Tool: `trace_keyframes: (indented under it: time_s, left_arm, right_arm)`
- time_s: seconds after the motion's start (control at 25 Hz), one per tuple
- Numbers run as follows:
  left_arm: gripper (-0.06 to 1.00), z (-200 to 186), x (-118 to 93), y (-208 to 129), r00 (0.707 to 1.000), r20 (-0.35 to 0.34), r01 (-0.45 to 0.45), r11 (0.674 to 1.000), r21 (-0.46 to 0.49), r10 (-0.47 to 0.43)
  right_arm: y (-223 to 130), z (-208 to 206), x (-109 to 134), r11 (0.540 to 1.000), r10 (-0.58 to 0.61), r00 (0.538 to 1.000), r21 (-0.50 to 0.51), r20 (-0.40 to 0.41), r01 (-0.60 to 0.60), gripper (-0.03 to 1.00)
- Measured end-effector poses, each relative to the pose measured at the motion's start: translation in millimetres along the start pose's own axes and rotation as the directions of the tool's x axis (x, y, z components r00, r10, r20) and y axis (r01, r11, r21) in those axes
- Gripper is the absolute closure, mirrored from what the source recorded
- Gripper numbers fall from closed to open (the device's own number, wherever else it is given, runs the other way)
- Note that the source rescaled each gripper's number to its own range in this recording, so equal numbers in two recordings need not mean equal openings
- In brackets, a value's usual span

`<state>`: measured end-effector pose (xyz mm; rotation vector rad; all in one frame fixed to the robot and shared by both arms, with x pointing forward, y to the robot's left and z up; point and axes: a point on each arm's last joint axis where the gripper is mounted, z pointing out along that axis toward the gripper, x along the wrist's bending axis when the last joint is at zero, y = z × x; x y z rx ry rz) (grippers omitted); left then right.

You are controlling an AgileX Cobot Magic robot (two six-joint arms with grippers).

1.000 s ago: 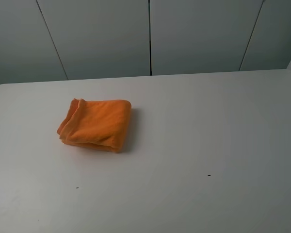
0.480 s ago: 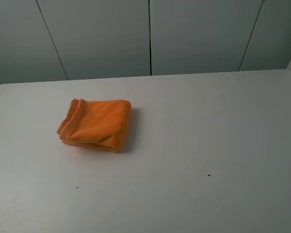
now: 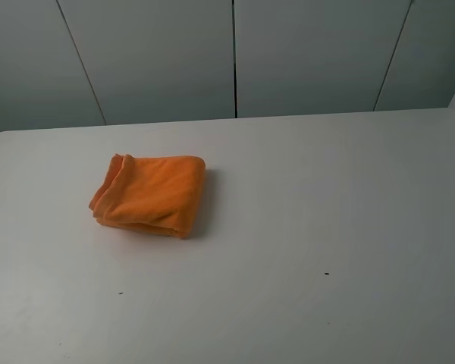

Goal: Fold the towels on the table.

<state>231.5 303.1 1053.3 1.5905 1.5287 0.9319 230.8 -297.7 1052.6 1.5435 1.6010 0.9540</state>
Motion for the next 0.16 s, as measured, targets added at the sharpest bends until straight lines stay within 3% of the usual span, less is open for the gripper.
trace_keyframes:
  time_s: [0.16]
  left_arm:
    - [-0.05, 0.0, 0.0, 0.0, 1.000, 0.000, 0.000, 1.000, 0.000, 0.000]
  right_arm:
    - [0.0, 0.0, 0.0, 1.000, 0.000, 1.000, 0.000, 0.000, 0.000, -0.03]
